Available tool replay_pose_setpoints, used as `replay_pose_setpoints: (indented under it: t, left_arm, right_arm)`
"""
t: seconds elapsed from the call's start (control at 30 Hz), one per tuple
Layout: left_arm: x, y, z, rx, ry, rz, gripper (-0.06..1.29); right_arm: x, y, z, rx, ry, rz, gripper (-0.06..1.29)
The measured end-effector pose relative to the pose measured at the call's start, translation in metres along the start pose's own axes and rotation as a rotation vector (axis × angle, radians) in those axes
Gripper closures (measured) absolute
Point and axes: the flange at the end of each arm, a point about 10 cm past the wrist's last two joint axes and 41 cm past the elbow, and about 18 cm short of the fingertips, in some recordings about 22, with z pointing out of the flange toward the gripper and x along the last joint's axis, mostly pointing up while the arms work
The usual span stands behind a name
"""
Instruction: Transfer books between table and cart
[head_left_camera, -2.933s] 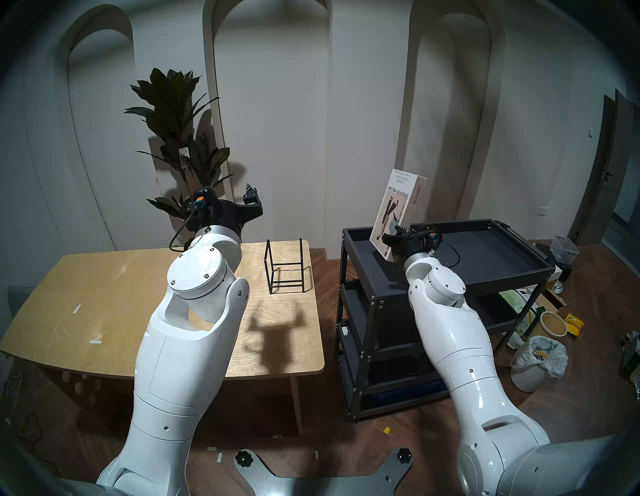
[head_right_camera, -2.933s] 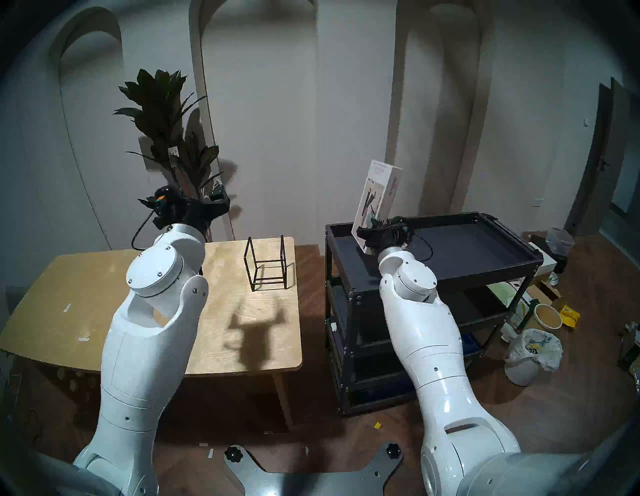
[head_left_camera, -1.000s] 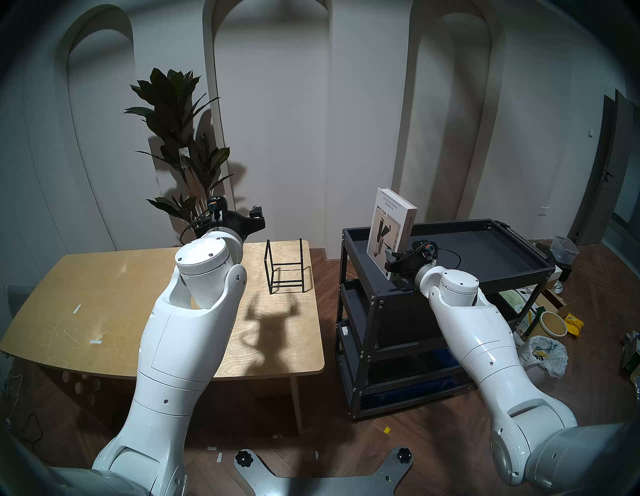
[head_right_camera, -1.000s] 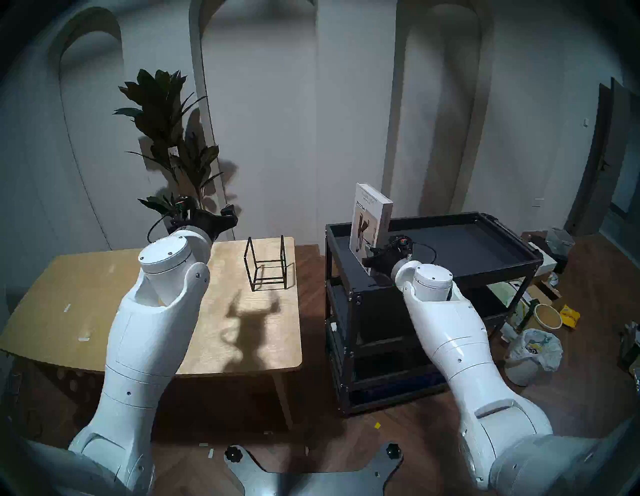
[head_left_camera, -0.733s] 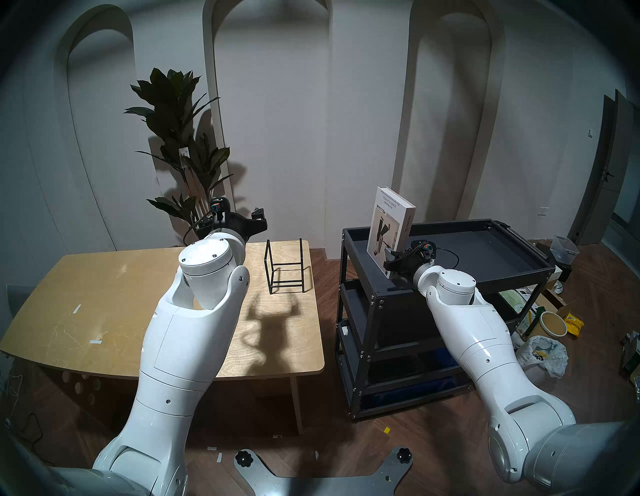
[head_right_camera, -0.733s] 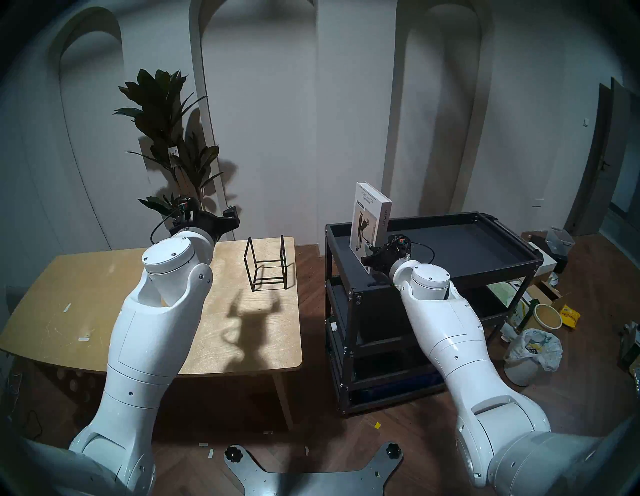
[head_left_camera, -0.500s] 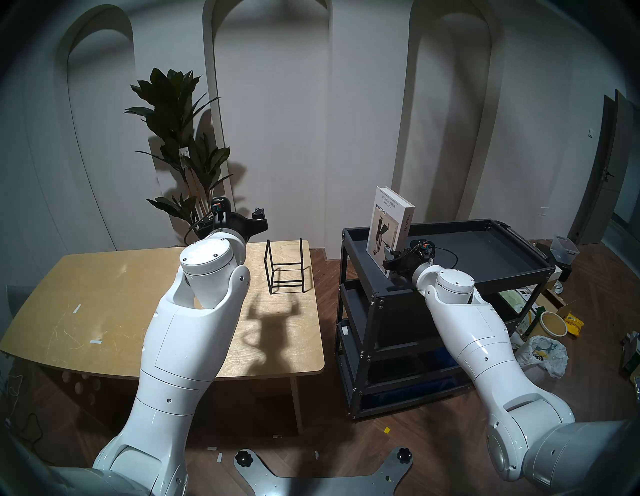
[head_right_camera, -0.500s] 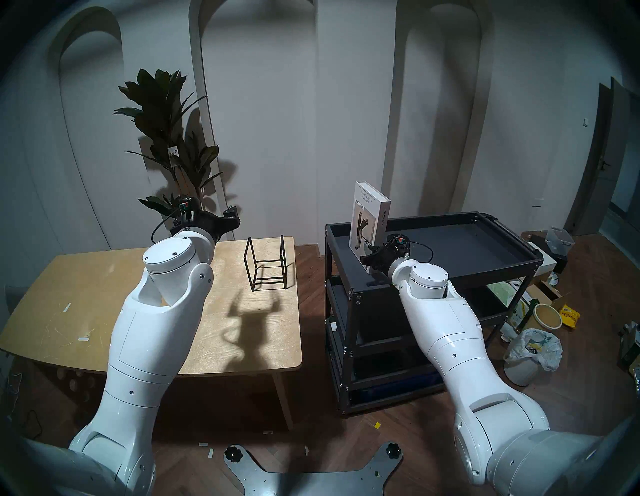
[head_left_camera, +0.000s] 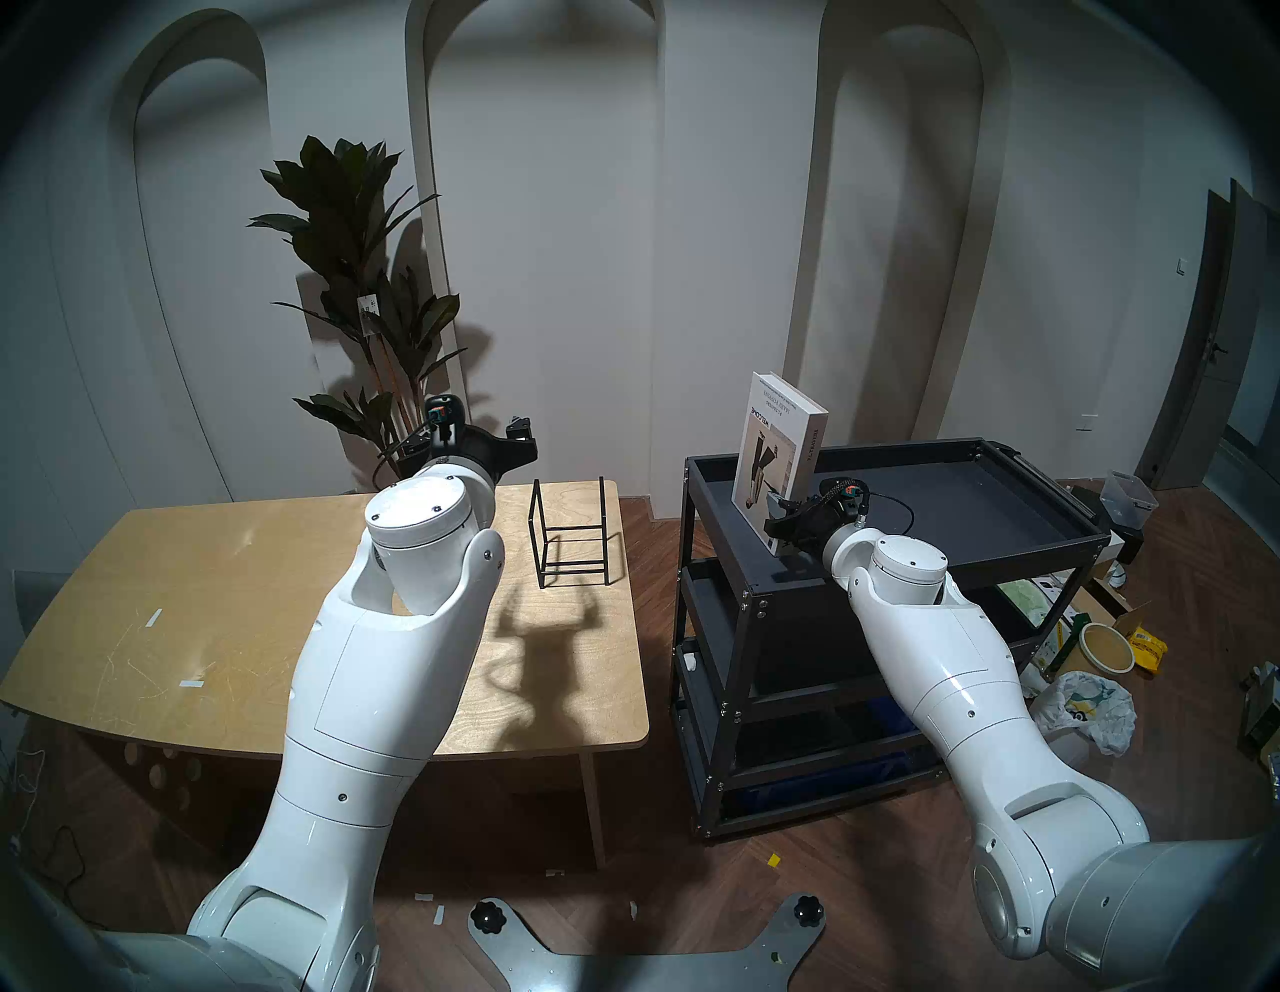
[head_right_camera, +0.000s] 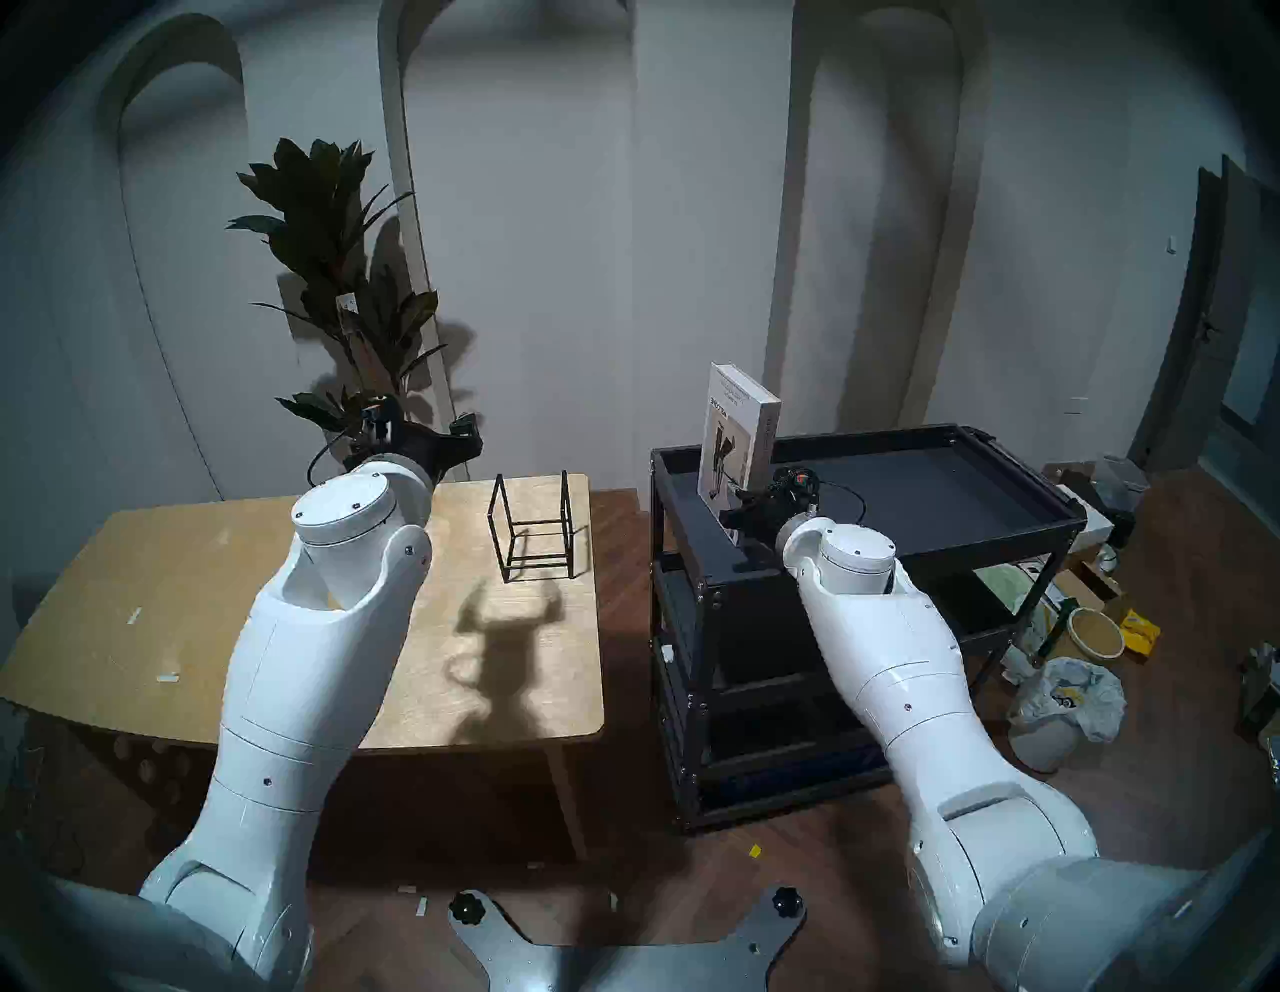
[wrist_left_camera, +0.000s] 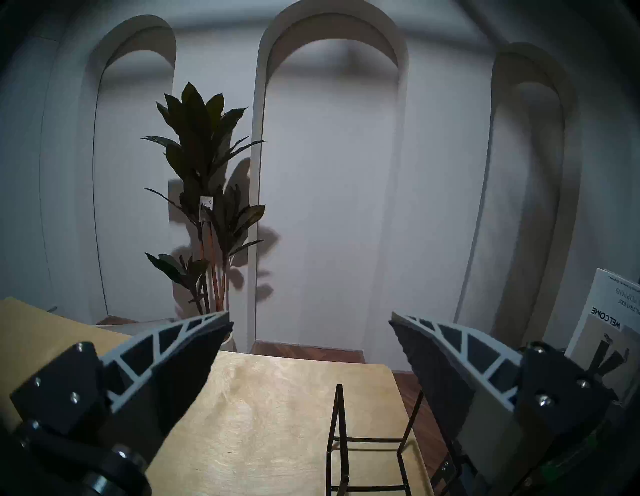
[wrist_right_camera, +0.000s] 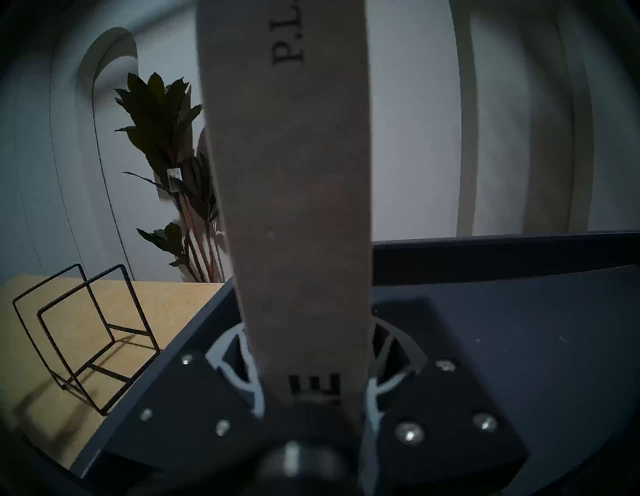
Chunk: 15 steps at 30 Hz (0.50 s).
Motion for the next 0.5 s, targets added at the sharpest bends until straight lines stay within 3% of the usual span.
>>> replay_pose_setpoints:
  t: [0.23, 0.37, 0.43, 0.47, 0.5]
  left_arm:
    - [-0.001, 0.002, 0.000, 0.001, -0.002, 0.001, 0.01]
    - [-0.001, 0.003, 0.000, 0.001, -0.003, 0.001, 0.01]
    - [-0.001, 0.004, 0.000, 0.001, -0.003, 0.002, 0.01]
    - [-0.001, 0.004, 0.000, 0.002, -0.003, 0.002, 0.01]
    - [-0.001, 0.004, 0.000, 0.002, -0.003, 0.002, 0.01]
  right_arm:
    - [-0.008, -0.001, -0.001, 0.000, -0.021, 0.006, 0.86]
    - [-0.012, -0.001, -0.003, 0.000, -0.030, 0.008, 0.76]
    - [-0.012, -0.001, -0.003, 0.000, -0.030, 0.009, 0.50]
    - [-0.012, -0.001, -0.003, 0.000, -0.030, 0.010, 0.30]
    - [-0.012, -0.001, -0.003, -0.001, -0.029, 0.010, 0.20]
